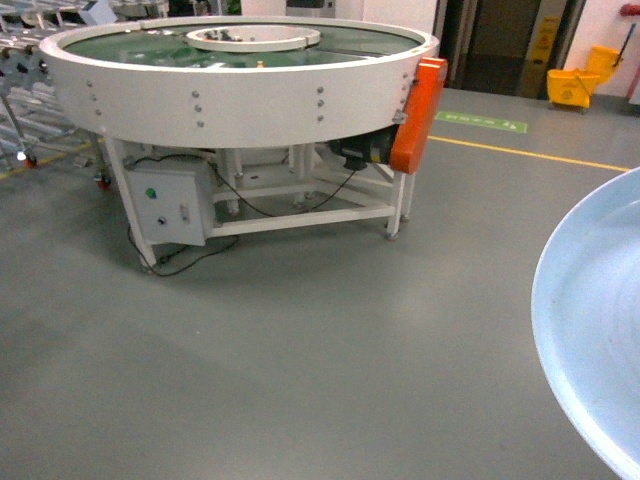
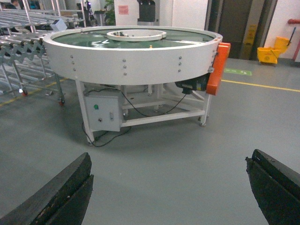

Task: Place blue tray on left shelf second layer neatly

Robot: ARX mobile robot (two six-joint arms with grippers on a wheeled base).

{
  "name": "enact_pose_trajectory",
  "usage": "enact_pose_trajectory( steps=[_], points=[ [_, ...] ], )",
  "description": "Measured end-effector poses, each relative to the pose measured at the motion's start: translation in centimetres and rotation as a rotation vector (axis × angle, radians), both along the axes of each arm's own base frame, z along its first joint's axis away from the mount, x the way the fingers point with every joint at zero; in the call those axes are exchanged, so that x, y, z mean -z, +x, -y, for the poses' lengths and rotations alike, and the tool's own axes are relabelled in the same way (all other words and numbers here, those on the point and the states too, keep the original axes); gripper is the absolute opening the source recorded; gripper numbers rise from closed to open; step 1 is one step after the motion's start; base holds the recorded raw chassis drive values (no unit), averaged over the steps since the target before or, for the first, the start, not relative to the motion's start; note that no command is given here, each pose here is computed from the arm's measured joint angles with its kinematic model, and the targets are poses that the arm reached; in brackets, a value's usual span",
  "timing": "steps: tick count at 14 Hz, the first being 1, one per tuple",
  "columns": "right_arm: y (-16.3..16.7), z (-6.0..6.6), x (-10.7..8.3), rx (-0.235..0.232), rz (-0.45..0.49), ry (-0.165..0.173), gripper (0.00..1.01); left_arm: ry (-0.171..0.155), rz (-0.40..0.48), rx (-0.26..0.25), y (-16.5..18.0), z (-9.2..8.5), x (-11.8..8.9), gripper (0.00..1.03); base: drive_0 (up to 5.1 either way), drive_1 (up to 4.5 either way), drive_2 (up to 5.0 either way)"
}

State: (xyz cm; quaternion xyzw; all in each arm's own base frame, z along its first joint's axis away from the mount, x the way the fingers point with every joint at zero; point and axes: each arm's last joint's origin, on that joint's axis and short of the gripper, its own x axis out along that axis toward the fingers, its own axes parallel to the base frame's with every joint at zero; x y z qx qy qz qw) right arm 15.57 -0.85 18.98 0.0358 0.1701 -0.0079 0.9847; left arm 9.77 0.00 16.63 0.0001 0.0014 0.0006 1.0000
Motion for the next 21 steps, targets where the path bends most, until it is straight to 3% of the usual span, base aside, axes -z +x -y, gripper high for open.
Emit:
enact_pose_trajectory(
  steps=[7, 13, 21],
  points=[
    [-0.01, 0.00, 0.05, 0.000, -0.002, 0.000, 0.02, 0.000, 0.000, 0.002, 0.00, 0.00, 0.00, 0.98, 3.4, -2.89, -4.9],
    [-0.03, 0.00, 0.11, 0.001, -0.003, 0.000, 0.02, 0.000, -0.001, 0.002, 0.00, 0.00, 0.01, 0.98, -0.9, -1.52, -1.9],
    [-0.02, -0.01, 0.08, -0.002, 0.000, 0.001, 0.02, 0.000, 0.000, 0.000, 0.00, 0.00, 0.00, 0.98, 1.6, -0.21, -6.6]
  ],
)
